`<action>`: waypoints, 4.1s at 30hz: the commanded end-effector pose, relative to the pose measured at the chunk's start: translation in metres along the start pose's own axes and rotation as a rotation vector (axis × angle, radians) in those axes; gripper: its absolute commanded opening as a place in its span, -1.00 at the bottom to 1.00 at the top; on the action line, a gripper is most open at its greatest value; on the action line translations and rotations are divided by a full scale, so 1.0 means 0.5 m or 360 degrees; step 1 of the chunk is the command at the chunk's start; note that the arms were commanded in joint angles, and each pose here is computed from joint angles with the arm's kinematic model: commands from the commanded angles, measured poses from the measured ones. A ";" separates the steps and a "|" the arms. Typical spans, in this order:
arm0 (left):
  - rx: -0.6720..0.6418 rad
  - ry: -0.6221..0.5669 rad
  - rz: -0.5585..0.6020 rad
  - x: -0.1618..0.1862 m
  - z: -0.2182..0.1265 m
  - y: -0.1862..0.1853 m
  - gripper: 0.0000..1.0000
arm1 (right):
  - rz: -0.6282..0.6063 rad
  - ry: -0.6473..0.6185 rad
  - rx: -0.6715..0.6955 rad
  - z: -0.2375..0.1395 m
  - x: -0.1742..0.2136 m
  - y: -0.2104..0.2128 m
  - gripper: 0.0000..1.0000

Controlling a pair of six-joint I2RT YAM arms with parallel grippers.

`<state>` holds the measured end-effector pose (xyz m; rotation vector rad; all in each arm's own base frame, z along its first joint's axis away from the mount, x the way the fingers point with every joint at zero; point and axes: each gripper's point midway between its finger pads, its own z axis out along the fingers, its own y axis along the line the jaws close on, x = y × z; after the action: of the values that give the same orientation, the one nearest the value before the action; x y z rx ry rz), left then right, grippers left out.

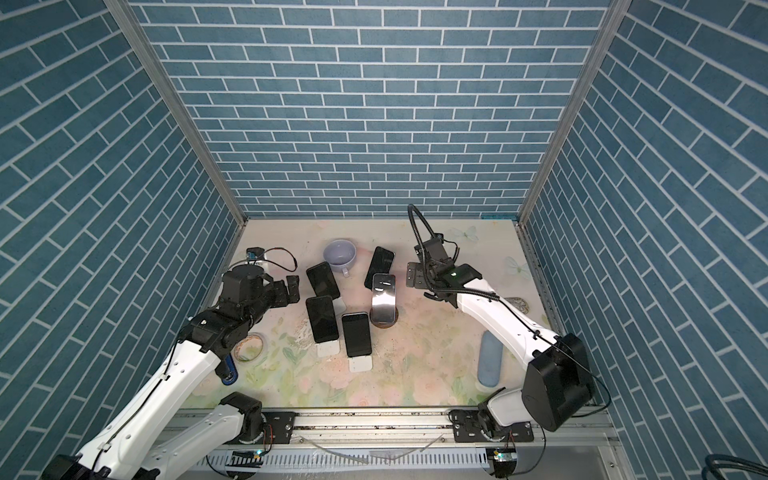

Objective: Remove the phone from the phone stand
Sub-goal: 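Move left gripper toward the white phone stands while right gripper reaches toward the round stand, then lower right gripper around the purple-cased phone on the round wooden stand and close, then lift the purple-cased phone off the stand with the right gripper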

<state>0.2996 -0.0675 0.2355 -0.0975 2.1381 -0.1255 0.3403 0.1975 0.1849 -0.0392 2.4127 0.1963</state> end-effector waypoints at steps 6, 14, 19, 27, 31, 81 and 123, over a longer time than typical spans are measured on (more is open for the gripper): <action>0.0045 -0.0013 0.0030 -0.009 -0.004 -0.024 0.99 | 0.0013 -0.0002 -0.0088 -0.002 -0.009 0.106 0.98; 0.0072 -0.0021 0.0028 -0.008 -0.003 -0.034 0.99 | -0.0023 0.0049 -0.0184 0.031 -0.002 0.175 0.98; 0.0075 -0.0026 0.0037 -0.008 -0.002 -0.036 0.99 | -0.0012 0.0101 -0.0214 0.057 0.005 0.201 0.98; 0.0061 -0.0038 0.0043 -0.007 -0.003 -0.032 0.99 | 0.0007 0.0141 -0.0227 0.079 0.010 0.227 0.98; 0.0055 -0.0044 0.0047 -0.007 -0.003 -0.031 0.99 | -0.0004 0.0170 -0.0203 0.090 0.020 0.233 0.98; 0.0059 -0.0068 0.0064 -0.016 0.001 -0.034 0.99 | -0.0182 0.0128 -0.0222 0.033 -0.025 0.246 -0.13; 0.0177 -0.0021 0.0037 -0.028 -0.009 -0.077 0.99 | -0.0070 0.0334 0.0039 0.191 -0.008 -0.026 -0.18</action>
<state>0.3068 -0.1033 0.2502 -0.0090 2.1116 -0.2266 0.3821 0.1845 0.0910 -0.0752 2.6952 0.0628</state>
